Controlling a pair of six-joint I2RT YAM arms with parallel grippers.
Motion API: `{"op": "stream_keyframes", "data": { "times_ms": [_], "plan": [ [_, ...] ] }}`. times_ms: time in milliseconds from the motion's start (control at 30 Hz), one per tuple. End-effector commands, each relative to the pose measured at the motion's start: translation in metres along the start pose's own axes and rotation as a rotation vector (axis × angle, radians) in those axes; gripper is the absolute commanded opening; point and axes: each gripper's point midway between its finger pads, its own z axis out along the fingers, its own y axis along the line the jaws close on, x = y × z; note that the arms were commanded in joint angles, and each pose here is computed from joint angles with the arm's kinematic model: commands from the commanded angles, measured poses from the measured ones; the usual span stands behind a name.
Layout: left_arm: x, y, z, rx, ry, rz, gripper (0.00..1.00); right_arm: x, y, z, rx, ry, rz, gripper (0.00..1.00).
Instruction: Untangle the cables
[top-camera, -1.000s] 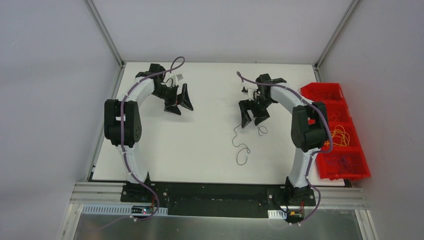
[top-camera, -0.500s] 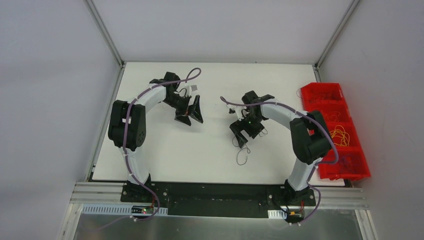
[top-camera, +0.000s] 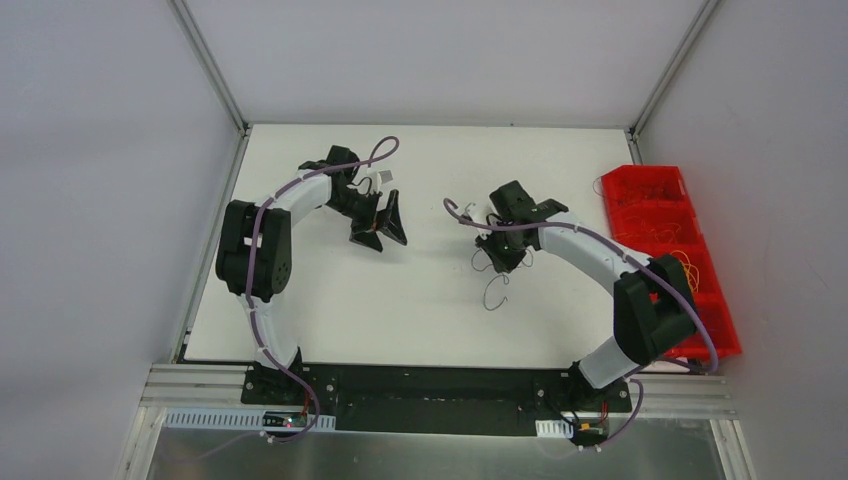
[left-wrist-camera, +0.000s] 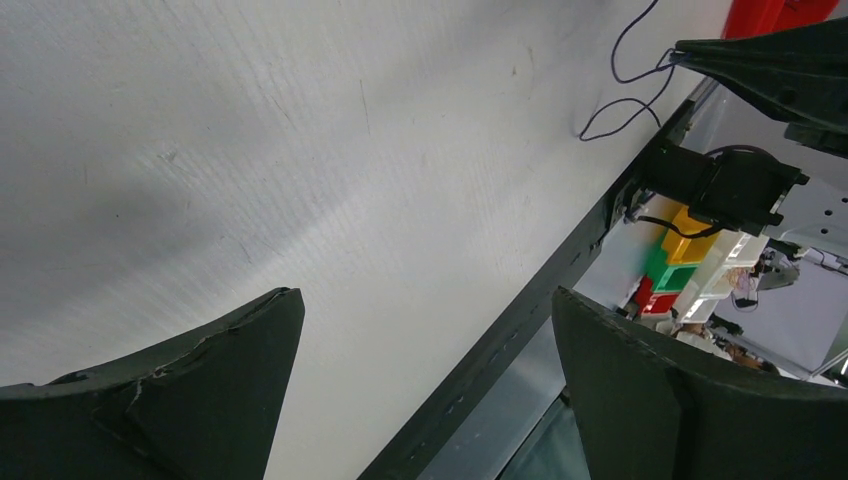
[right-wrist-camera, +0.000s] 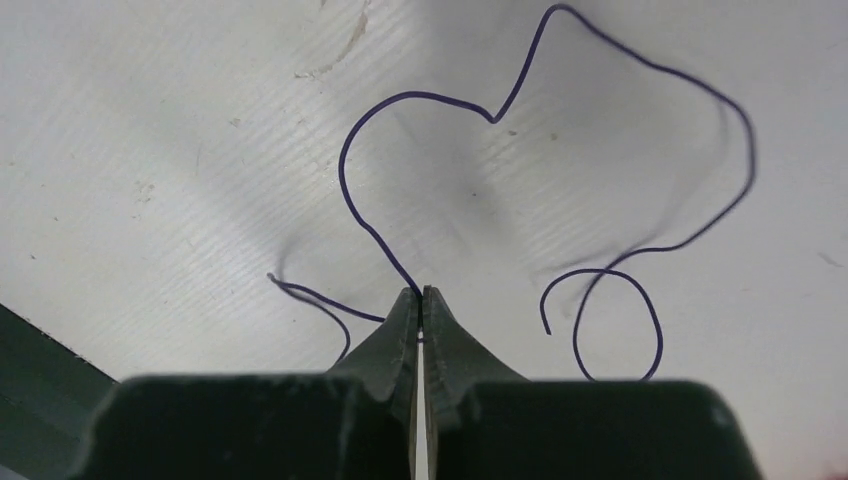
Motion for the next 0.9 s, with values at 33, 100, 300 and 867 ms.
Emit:
{"op": "stream_keyframes", "data": {
  "times_ms": [33,100,300,867],
  "plan": [
    [-0.011,-0.027,-0.009,0.047,-0.039,0.066,1.0,-0.026,-0.025,-0.038,0.073,-0.09,-0.073,0.0],
    [-0.017,-0.036,-0.005,0.07,-0.041,0.077,1.0,-0.029,-0.028,-0.045,0.05,-0.11,-0.066,0.0],
    [-0.066,-0.064,0.021,0.202,-0.114,-0.018,1.0,-0.032,-0.027,-0.046,0.005,-0.139,-0.112,0.0],
    [-0.095,-0.124,0.156,0.491,-0.095,-0.368,1.0,-0.034,-0.053,-0.029,0.121,-0.16,-0.15,0.0]
  ]
}}
